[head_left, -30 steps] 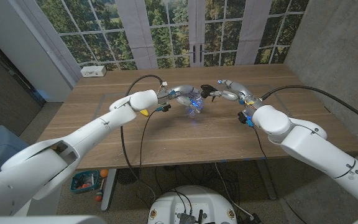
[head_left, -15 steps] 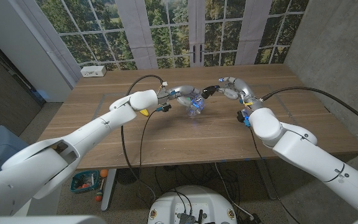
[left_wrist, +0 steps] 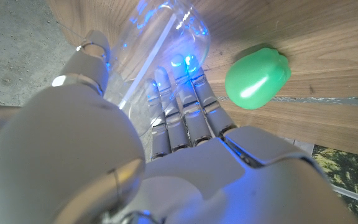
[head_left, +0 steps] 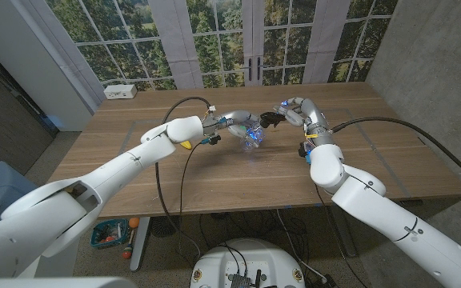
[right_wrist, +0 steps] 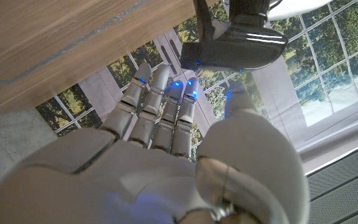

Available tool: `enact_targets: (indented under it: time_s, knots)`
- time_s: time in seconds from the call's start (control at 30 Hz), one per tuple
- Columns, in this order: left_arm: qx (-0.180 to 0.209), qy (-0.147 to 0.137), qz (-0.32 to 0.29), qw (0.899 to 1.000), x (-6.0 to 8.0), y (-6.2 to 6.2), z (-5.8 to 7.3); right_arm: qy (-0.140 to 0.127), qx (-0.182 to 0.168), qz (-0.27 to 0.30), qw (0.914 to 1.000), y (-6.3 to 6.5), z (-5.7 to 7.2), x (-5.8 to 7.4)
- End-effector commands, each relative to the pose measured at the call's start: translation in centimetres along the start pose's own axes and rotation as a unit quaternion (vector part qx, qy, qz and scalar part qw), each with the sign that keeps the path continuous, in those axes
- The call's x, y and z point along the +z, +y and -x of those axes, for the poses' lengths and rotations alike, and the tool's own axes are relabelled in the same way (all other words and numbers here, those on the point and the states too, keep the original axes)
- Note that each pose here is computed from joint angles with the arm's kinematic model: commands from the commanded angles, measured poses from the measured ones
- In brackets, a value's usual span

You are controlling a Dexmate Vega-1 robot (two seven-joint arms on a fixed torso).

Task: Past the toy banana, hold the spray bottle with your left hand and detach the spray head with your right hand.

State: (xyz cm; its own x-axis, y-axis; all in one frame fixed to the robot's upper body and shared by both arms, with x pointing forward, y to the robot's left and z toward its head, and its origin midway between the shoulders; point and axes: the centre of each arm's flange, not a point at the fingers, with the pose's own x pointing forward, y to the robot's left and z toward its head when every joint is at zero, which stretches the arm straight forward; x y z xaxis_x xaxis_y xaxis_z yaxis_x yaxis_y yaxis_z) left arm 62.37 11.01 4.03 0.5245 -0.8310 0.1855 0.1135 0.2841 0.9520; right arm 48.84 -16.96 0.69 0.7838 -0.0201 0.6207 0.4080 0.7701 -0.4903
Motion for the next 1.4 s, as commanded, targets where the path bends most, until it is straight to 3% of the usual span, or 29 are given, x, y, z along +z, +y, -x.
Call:
enact_targets:
  time_s: [0.03, 0.13, 0.2, 0.27, 0.3, 0.43, 0.77, 0.83, 1.03, 1.13, 1.3, 1.4]
  knots:
    - [0.007, 0.001, -0.003, 1.000, 0.0, -0.1, 0.4, 0.006, -0.009, -0.012, 0.9999, 0.4, 0.2, 0.8]
    - [0.012, 0.006, -0.005, 1.000, 0.0, -0.1, 0.4, 0.002, -0.021, -0.038, 0.9991, 0.3, 0.4, 0.5]
    - [0.016, 0.016, -0.005, 1.000, -0.2, -0.2, 0.6, -0.021, -0.051, -0.087, 0.9947, 0.0, 0.9, 0.0]
    - [0.020, 0.019, -0.004, 1.000, -0.2, -0.2, 0.6, -0.032, -0.056, -0.101, 0.9927, -0.1, 1.1, -0.2]
    - [0.027, 0.026, -0.006, 0.999, -0.3, -0.2, 0.7, -0.045, -0.061, -0.137, 0.9877, -0.3, 1.4, -0.5]
    - [0.051, 0.047, -0.007, 0.998, -0.4, -0.3, 0.9, -0.071, -0.047, -0.152, 0.9846, -0.6, 1.7, -0.9]
    - [0.124, 0.089, -0.003, 0.988, -0.3, -0.4, 1.2, -0.100, -0.010, -0.155, 0.9828, -1.3, 2.6, -1.0]
    - [0.127, 0.089, -0.001, 0.988, -0.3, -0.4, 1.2, -0.101, -0.007, -0.152, 0.9832, -1.4, 2.7, -0.9]
    - [0.137, 0.081, 0.006, 0.987, 0.0, -0.3, 1.1, -0.092, 0.057, -0.128, 0.9858, -1.7, 2.4, -0.6]
    - [0.140, 0.078, 0.004, 0.987, 0.1, -0.2, 1.1, -0.087, 0.073, -0.124, 0.9858, -1.7, 2.2, -0.6]
    - [0.139, 0.064, 0.008, 0.988, 0.4, 0.0, 1.1, -0.065, 0.132, -0.101, 0.9840, -1.5, 1.4, -0.3]
    - [0.135, 0.058, 0.006, 0.989, 0.6, -0.1, 1.1, -0.055, 0.145, -0.091, 0.9837, -1.3, 1.1, -0.2]
